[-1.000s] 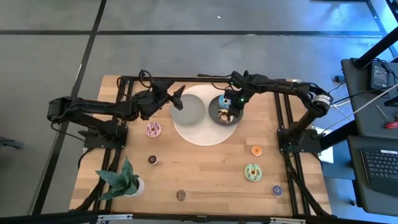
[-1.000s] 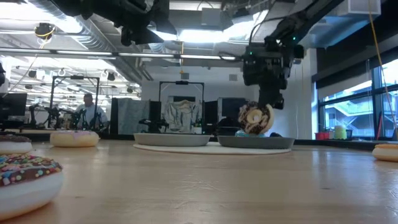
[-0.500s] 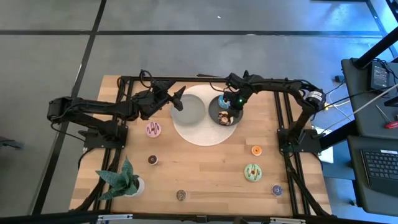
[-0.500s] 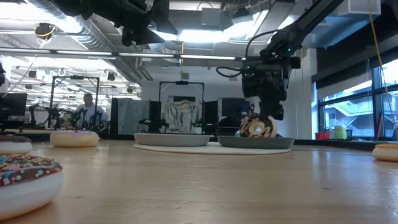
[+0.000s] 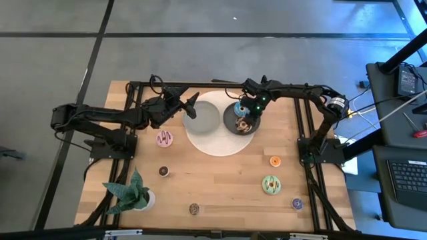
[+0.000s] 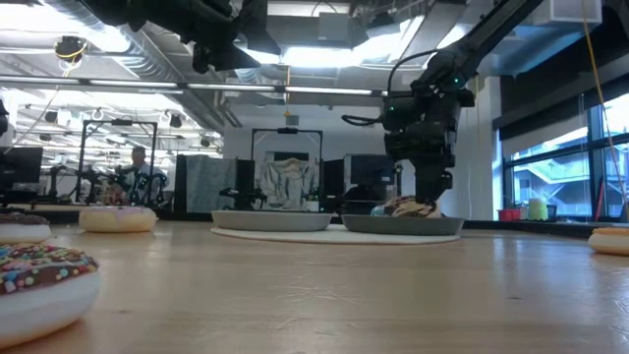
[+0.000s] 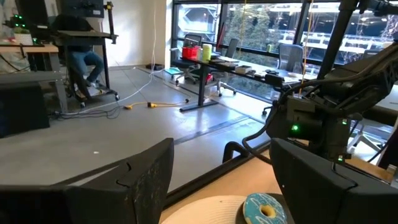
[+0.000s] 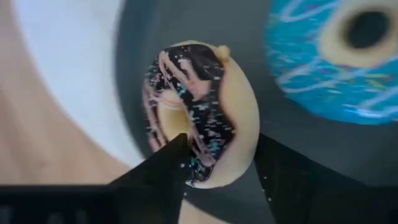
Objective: Pick & Place donuts
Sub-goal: Put the large black donut on the dark gray plate, then put the large purple donut on the black plate
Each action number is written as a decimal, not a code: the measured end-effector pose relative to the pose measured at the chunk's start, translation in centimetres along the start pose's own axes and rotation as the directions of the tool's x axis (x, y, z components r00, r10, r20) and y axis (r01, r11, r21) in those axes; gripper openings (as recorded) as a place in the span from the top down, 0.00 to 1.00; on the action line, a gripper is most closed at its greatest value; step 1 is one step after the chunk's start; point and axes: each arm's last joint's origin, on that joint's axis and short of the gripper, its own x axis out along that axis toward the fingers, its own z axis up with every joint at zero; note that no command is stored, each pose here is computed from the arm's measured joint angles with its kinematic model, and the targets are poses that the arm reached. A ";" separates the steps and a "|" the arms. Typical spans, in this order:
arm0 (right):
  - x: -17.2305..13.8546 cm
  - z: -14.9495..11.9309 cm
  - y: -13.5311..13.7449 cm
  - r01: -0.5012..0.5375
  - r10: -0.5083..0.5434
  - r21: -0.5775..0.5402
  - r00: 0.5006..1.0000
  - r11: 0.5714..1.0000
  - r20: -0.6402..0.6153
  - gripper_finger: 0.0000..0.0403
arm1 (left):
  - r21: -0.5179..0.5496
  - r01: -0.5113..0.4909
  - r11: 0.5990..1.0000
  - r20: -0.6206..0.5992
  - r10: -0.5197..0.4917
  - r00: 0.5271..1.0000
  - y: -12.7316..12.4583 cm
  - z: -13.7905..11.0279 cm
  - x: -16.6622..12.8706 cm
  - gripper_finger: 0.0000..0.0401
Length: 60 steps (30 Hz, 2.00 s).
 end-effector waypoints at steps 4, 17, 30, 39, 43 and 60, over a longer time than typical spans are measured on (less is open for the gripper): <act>0.0 0.0 -0.3 0.090 -0.090 0.001 0.996 0.996 -0.010 0.48 | -0.001 0.000 1.000 0.000 0.000 1.000 0.0 0.0 0.0 0.35; -4.8 0.5 1.2 0.271 -0.277 0.087 0.958 0.959 0.077 0.45 | 0.001 0.011 1.000 -0.005 -0.011 1.000 0.0 0.0 0.0 0.35; -10.0 -5.4 7.8 0.190 -0.226 0.162 0.942 0.968 0.248 0.45 | 0.027 0.008 1.000 -0.101 -0.005 0.995 0.1 -1.1 -0.1 0.35; -9.6 -5.7 8.3 0.251 -0.298 0.196 0.916 0.948 0.270 0.45 | 0.047 -0.071 0.996 -0.441 0.085 0.893 1.8 -3.9 -0.5 0.35; -9.4 -5.3 8.3 0.258 -0.300 0.174 0.907 0.950 0.294 0.45 | 0.036 -0.217 0.975 -0.682 0.183 0.708 3.6 -3.8 -1.3 0.35; -9.9 -4.0 8.6 0.239 -0.272 0.130 0.863 0.962 0.427 0.45 | 0.086 -0.504 0.859 -0.979 0.166 0.115 6.7 -9.3 -4.8 0.35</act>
